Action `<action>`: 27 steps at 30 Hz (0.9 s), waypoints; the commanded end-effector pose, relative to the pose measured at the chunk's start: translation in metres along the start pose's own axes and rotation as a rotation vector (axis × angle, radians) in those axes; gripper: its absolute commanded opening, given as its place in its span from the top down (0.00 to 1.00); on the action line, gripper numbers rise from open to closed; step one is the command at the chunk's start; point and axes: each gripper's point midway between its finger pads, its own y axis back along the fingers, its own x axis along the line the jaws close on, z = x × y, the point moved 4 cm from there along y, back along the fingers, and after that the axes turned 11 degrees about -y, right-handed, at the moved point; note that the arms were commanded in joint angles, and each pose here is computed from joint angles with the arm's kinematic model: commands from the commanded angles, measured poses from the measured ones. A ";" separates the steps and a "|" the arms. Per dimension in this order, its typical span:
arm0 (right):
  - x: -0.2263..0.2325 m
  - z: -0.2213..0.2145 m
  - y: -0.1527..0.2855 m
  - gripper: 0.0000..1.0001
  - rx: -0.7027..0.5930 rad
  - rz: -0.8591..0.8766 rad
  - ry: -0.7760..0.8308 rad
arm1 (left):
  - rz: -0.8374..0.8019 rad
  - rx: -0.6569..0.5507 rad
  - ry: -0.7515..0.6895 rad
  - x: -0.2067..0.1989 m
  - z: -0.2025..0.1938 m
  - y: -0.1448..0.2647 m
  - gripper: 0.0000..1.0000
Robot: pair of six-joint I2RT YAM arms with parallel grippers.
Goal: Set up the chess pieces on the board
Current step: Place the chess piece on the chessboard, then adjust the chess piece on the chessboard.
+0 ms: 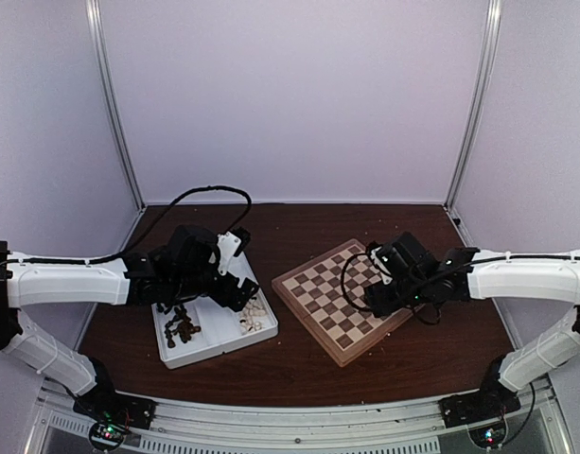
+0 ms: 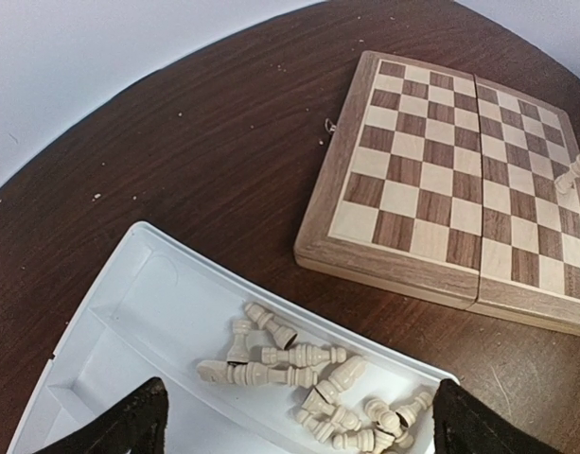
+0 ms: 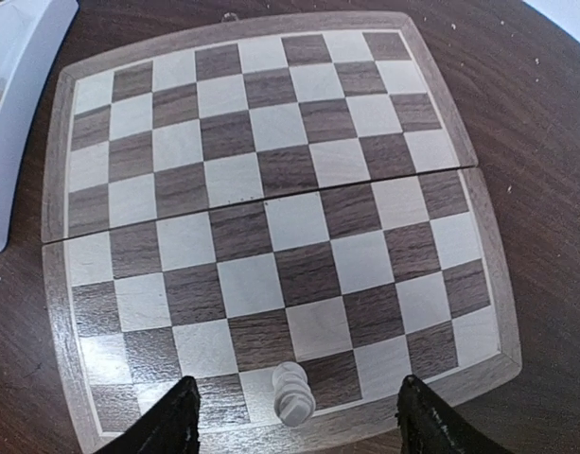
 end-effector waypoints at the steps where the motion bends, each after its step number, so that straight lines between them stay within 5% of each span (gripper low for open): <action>1: -0.009 0.013 0.021 0.29 -0.066 -0.011 -0.036 | -0.007 -0.043 0.007 0.001 0.009 0.005 0.02; 15: -0.010 0.003 0.004 0.38 0.120 -0.019 -0.077 | -0.020 -0.045 0.008 -0.001 0.009 0.003 0.02; 27: -0.007 -0.005 -0.014 0.58 0.170 -0.032 -0.073 | -0.010 -0.038 0.006 0.001 0.006 0.005 0.02</action>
